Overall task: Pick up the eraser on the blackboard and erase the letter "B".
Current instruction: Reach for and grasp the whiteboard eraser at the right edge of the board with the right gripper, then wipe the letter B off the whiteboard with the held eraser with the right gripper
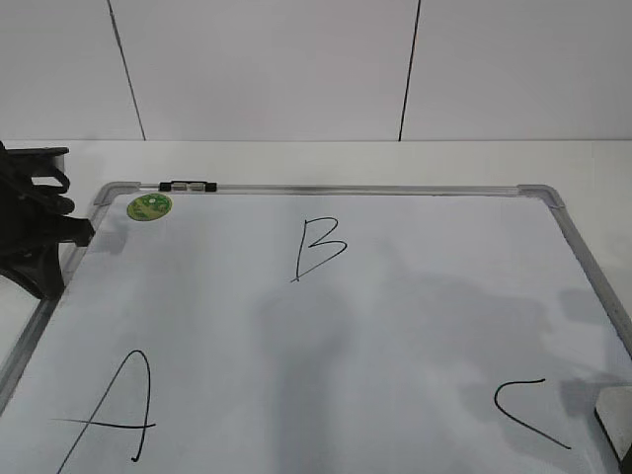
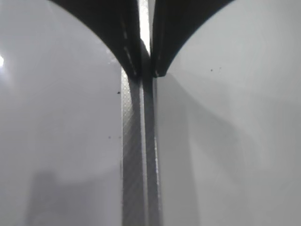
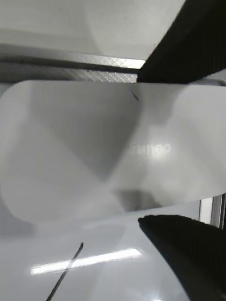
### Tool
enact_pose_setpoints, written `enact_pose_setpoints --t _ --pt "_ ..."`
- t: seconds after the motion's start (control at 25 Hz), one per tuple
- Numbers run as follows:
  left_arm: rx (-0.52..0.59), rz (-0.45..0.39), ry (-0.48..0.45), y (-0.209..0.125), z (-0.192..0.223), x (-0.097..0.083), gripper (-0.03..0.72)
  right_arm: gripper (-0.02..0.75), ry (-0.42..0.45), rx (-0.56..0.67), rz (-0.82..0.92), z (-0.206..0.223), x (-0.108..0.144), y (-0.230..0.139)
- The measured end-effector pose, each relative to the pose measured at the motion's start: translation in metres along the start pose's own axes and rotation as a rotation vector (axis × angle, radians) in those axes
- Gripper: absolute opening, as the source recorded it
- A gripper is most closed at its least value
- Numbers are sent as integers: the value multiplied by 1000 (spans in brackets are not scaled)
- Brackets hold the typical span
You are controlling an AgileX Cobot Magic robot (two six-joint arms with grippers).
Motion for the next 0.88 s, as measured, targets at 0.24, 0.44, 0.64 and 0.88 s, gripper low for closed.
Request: enact_pose_setpoints --t 0.24,0.44,0.64,0.88 --pt "0 0 0 0 0 0 39 644 3 24 0 4 -1 -1" --pt "0 0 0 0 0 0 39 577 1 33 -6 6 -2 -2" --pt "-2 0 0 0 0 0 39 544 0 33 -11 6 -2 -2" --pt "-2 0 0 0 0 0 39 533 1 38 -11 6 -2 -3"
Point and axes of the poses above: a point on each arm's last joint axis where the gripper is mounted, z pointing out along that axis toward the gripper, x along the wrist's bending axis when the last joint is at zero, y = z × x, the point moved 10 cm from there along z, pointing out along that axis toward the gripper, and after that the axes turned 15 degrees about -z, right-handed, at the moved point
